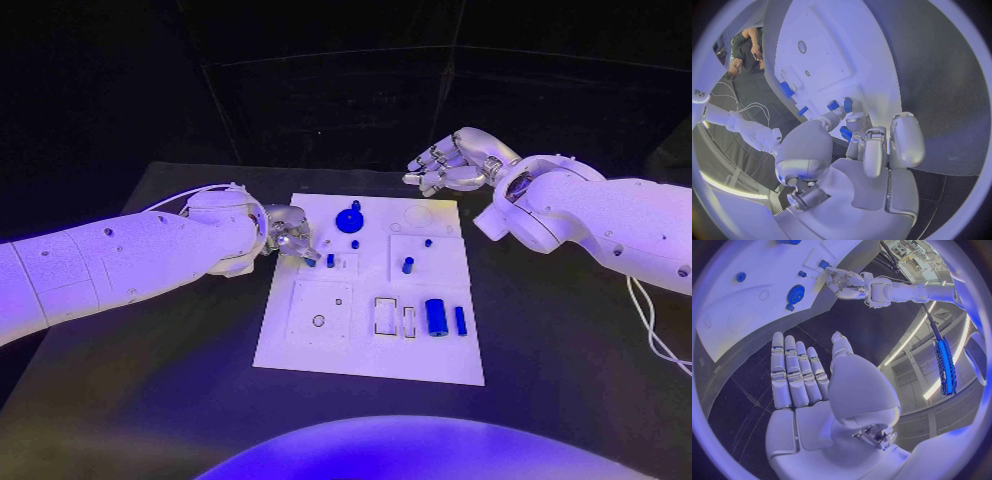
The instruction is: Assemble the parts on the task board
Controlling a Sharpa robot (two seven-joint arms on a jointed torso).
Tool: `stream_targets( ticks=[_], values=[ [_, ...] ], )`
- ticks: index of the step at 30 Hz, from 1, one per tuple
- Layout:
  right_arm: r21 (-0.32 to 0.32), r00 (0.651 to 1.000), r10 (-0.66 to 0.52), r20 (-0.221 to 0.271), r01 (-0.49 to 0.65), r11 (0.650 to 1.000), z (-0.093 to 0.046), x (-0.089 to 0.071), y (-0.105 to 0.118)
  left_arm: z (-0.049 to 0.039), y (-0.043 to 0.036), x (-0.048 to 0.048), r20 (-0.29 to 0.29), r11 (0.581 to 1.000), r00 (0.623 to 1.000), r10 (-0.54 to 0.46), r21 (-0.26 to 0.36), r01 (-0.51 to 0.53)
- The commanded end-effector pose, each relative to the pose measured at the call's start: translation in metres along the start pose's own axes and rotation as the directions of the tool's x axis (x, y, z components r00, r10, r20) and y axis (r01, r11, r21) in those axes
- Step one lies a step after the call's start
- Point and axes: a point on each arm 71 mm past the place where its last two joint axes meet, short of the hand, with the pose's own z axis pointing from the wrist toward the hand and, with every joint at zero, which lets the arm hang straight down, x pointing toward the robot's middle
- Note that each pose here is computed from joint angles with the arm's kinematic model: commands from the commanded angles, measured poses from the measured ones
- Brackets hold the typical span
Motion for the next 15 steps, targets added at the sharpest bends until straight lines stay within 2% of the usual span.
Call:
stream_targets(
  ticks=[1,15],
  values=[
    [-0.008,1.0,0.002,-0.001,-0.002,1.0,0.0002,-0.0005,0.0016,0.0002,-0.0006,0.0006,-0.01,1.0,1.0,0.004,0.004,-0.004],
    [-0.009,1.0,0.003,0.005,-0.003,1.0,0.0007,-0.0005,0.0021,0.0002,-0.001,-0.0009,0.011,1.0,1.0,-0.006,0.006,0.006]
  ],
)
